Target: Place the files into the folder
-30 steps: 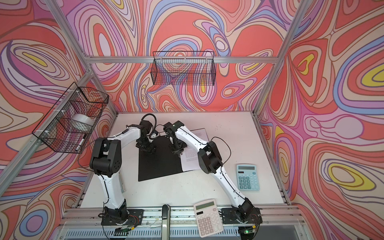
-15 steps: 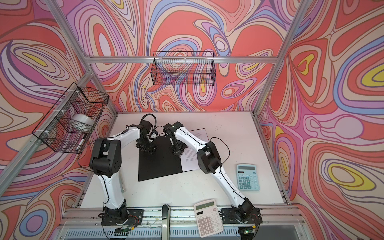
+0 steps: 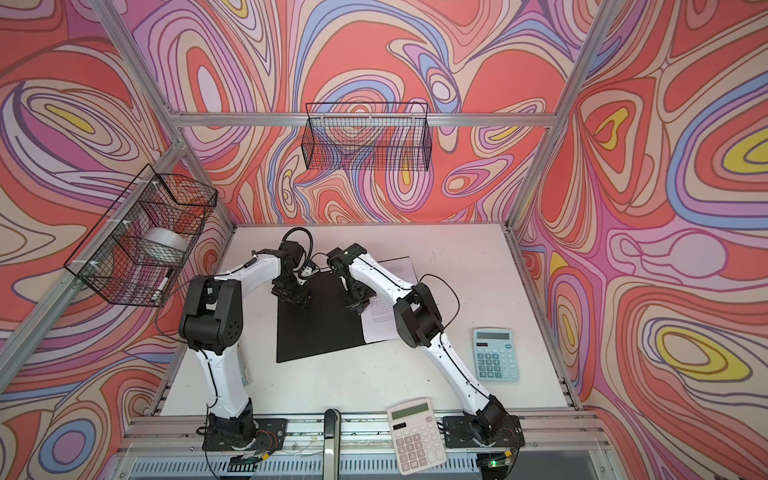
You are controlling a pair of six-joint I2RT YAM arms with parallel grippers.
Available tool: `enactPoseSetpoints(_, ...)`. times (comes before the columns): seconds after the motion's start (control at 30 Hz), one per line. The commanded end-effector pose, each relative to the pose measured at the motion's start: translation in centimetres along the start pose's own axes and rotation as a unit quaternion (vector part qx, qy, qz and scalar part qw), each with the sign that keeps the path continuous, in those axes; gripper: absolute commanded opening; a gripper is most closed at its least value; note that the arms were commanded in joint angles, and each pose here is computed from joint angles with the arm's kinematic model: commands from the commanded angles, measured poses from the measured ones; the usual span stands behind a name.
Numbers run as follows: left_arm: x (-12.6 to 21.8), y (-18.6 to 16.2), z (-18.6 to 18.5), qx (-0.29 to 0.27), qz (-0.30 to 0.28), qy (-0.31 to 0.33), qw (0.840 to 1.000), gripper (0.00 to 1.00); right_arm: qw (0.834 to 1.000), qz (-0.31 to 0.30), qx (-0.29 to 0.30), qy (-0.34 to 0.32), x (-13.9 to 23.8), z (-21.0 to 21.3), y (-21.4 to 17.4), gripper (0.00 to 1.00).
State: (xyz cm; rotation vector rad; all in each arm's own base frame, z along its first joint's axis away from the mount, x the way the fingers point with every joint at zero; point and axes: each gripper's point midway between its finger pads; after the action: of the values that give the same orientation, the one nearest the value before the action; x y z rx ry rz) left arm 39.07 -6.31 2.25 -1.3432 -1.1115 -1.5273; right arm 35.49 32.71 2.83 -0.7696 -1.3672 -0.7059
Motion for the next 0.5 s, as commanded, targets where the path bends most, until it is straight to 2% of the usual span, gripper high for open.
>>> enactPoseSetpoints(0.0, -1.6, -1.4, 0.3, -0.008, 0.028, 0.008, 1.0, 0.86, 0.999, 0.033, 0.0, -0.033, -4.1, -1.5, -0.1, 0.05)
enactPoseSetpoints(0.3, 0.4, -0.4, 0.4, -0.011, 0.013, 0.006, 1.0, 0.86, 0.997, -0.036, -0.001, -0.066, 1.0, -2.4, 1.5, 0.08)
enactPoseSetpoints(0.47, 2.9, 0.5, 0.3, -0.011, -0.004, -0.001, 1.0, 0.87, 0.99, -0.106, -0.016, -0.091, 5.9, -3.4, 3.2, 0.12)
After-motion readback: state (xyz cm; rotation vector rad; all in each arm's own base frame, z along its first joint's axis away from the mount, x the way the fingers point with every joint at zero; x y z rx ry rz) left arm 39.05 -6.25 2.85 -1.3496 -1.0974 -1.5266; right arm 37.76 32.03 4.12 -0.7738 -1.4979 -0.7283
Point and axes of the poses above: each gripper's point midway between its finger pads, its own x axis back along the fingers, its own z axis along the line the jaws close on, y = z × x, and after that the axes turned 8 degrees about x, right-handed
